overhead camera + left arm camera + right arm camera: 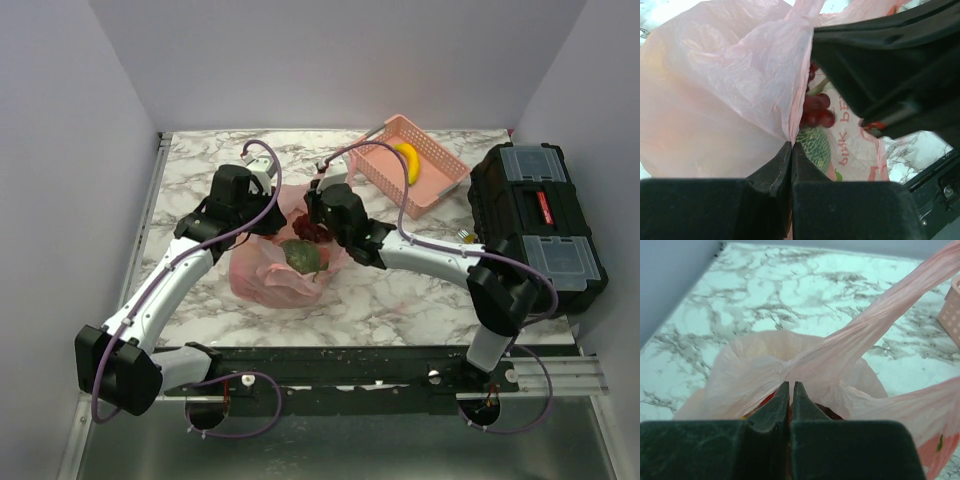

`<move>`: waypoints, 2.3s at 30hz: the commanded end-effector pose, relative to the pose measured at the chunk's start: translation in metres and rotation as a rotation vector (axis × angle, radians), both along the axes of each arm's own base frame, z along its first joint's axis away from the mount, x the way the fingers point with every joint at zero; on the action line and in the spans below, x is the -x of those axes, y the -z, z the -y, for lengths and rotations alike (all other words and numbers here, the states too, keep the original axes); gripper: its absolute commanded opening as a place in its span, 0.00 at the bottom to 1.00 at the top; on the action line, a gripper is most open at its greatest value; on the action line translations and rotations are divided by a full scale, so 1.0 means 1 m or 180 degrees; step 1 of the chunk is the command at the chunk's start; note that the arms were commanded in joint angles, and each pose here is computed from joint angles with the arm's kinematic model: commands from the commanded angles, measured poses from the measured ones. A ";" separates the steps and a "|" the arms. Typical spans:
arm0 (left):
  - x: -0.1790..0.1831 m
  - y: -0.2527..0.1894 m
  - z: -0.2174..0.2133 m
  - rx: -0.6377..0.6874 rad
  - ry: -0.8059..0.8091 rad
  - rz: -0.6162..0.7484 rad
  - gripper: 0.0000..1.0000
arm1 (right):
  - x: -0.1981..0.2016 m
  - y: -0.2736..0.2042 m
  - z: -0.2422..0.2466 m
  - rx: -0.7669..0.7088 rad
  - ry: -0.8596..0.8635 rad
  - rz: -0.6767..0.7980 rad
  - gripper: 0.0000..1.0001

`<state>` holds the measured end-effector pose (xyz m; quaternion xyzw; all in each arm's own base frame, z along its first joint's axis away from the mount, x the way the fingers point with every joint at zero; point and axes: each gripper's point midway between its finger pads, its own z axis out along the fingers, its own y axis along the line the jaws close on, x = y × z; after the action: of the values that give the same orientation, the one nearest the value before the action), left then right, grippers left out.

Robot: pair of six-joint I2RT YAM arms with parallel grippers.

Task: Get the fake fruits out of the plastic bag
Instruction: Take out the fake fruit from the plastic bag, then place the fake fruit in the bin.

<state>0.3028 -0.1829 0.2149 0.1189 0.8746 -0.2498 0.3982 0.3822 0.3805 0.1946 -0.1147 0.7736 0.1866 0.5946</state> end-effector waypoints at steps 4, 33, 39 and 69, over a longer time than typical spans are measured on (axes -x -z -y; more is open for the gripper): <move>0.000 -0.004 0.005 -0.0005 0.0082 -0.0011 0.00 | 0.011 -0.071 0.006 -0.0364 -0.0103 0.0260 0.01; 0.001 -0.008 0.004 -0.0001 0.0076 0.0036 0.00 | 0.034 -0.259 0.057 -0.1069 0.0122 0.1040 0.01; 0.001 -0.011 0.001 -0.0029 0.0046 0.0088 0.00 | 0.036 -0.270 0.100 -0.0876 0.0567 0.1203 0.01; 0.009 -0.015 0.010 0.0081 0.0280 0.0157 0.00 | -0.111 -0.193 0.308 0.0388 0.2544 0.1144 0.01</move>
<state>0.2979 -0.1851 0.2153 0.1340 0.8730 -0.2538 0.3943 0.4694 0.0799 0.3692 0.1328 0.6707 -0.0996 0.7229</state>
